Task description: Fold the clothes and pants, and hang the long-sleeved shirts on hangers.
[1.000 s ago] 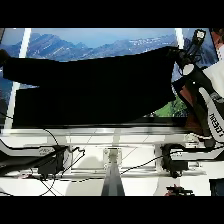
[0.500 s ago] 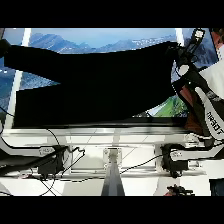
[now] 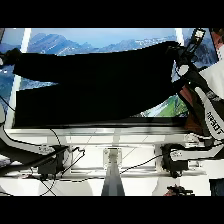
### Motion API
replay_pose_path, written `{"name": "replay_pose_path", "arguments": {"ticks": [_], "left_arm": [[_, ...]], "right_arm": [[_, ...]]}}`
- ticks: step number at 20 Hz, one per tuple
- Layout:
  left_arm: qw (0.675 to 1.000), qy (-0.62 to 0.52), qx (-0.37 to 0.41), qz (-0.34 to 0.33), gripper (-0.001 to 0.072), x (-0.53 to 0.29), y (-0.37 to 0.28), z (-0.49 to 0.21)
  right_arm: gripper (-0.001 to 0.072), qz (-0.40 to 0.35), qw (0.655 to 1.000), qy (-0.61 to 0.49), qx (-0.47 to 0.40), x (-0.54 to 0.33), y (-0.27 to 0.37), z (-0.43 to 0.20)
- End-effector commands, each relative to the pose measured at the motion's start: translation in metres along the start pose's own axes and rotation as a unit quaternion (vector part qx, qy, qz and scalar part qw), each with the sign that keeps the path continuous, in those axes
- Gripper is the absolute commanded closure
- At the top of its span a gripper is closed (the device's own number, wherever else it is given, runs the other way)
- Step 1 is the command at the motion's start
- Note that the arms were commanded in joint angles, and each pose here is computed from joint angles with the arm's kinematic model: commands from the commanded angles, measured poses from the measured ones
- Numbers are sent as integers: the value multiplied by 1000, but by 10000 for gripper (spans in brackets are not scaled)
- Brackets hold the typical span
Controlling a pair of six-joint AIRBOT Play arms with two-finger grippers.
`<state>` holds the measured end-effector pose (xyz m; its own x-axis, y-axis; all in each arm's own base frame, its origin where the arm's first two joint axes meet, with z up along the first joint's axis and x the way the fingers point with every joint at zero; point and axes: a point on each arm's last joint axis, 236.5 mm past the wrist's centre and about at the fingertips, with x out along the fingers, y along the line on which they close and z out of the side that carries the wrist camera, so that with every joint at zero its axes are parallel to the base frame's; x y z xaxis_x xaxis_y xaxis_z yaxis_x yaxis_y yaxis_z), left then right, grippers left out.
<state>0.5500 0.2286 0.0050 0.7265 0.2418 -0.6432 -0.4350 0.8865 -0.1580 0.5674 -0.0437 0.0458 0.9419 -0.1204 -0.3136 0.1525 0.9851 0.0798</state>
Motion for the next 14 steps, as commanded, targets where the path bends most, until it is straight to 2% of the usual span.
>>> {"name": "replay_pose_path", "arguments": {"ticks": [1,3,4,5,6,7,8,14], "left_arm": [[1000,22,0,5,698,19,6,-21],[1000,27,-1,6,694,25,7,-28],[1000,28,-1,6,620,26,7,-29],[1000,28,-1,6,362,25,7,-28],[1000,26,-1,5,68,24,6,-26],[1000,21,0,5,10,21,6,-22],[1000,13,5,3,10,15,4,-14],[998,-62,25,2,11,-55,2,55]], "right_arm": [[692,1,1000,0,0,0,1,0],[691,3,1000,8,0,0,2,-4],[691,7,1000,19,0,0,4,-9],[610,11,999,32,-1,0,6,-15],[362,15,999,44,-3,-1,8,-21],[188,16,999,46,-5,0,8,-23],[160,16,999,47,-5,0,8,-23],[162,27,999,34,-4,-16,13,3]]}}
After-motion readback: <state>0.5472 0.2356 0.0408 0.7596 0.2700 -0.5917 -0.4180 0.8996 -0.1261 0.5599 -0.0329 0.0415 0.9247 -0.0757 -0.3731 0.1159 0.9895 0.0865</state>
